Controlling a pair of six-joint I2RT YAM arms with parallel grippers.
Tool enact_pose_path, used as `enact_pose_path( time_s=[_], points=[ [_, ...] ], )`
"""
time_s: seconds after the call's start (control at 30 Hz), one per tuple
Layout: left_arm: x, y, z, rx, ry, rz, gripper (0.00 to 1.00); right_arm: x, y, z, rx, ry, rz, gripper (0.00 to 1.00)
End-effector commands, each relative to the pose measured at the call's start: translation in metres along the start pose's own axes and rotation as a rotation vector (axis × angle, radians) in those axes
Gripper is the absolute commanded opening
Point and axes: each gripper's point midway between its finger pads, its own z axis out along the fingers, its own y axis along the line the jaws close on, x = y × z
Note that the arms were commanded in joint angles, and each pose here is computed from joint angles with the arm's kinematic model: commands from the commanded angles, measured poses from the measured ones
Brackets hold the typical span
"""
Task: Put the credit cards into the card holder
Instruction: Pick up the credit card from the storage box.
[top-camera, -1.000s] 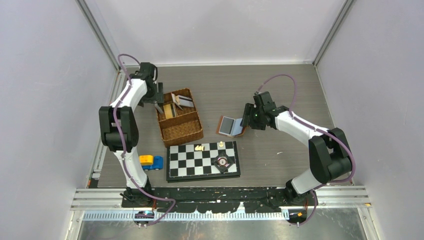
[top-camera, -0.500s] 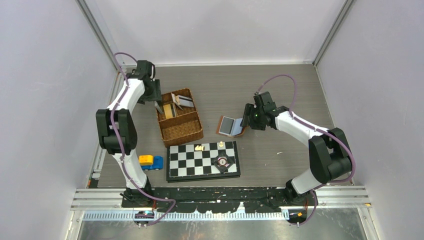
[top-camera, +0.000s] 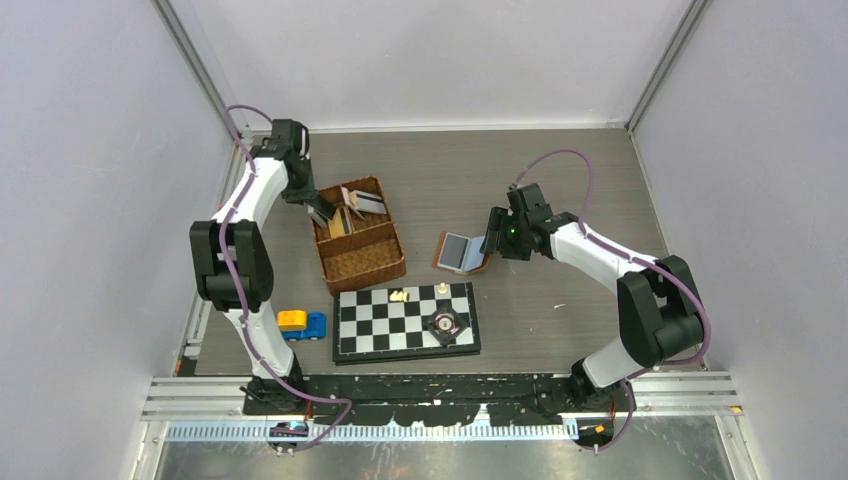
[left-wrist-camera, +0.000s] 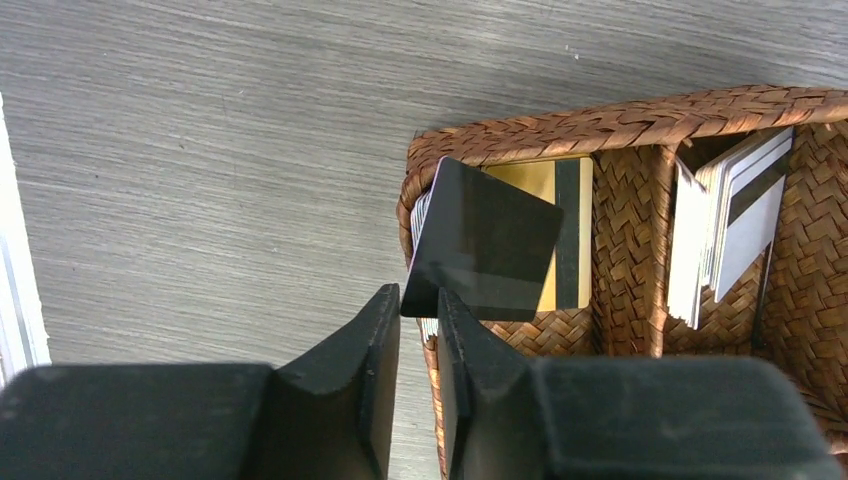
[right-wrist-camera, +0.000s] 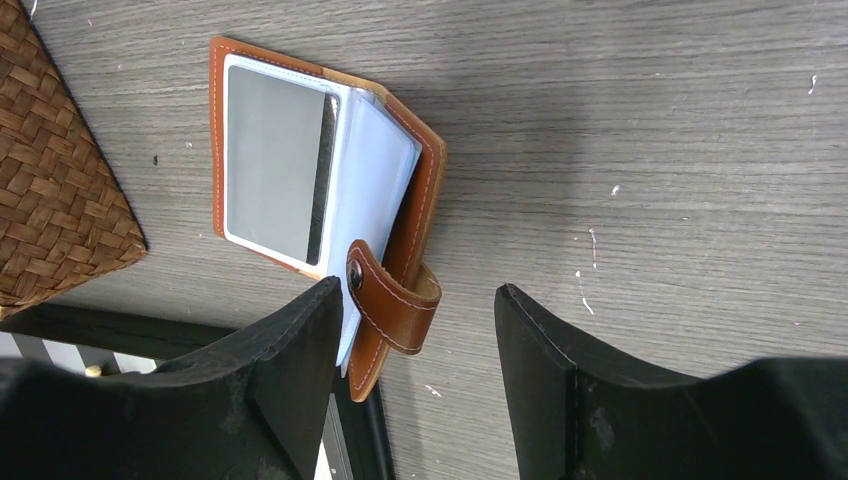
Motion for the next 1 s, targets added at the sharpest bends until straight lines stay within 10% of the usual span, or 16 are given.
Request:
enact_pose_path(
  time_s=[0.0,0.27,0.97],
  points=[
    [-0.015,0.000,-0.019,0.028,-0.073,-0.032,0.17,-0.010,0.005,-0.002,-0.023,-0.037,-0.005,0.62],
    [-0.014,-0.001,-0.022,0.035,-0.071,-0.045,0.00,-0.010,0.004,-0.002,-0.019,-0.039,-0.005,0.62],
    [-0.009,-0.082,-0.146,0.442,-0.349,0.146,0.00,-0.044,0.027,-0.088,-0.121,-0.255,-0.058,0.66]
  ],
)
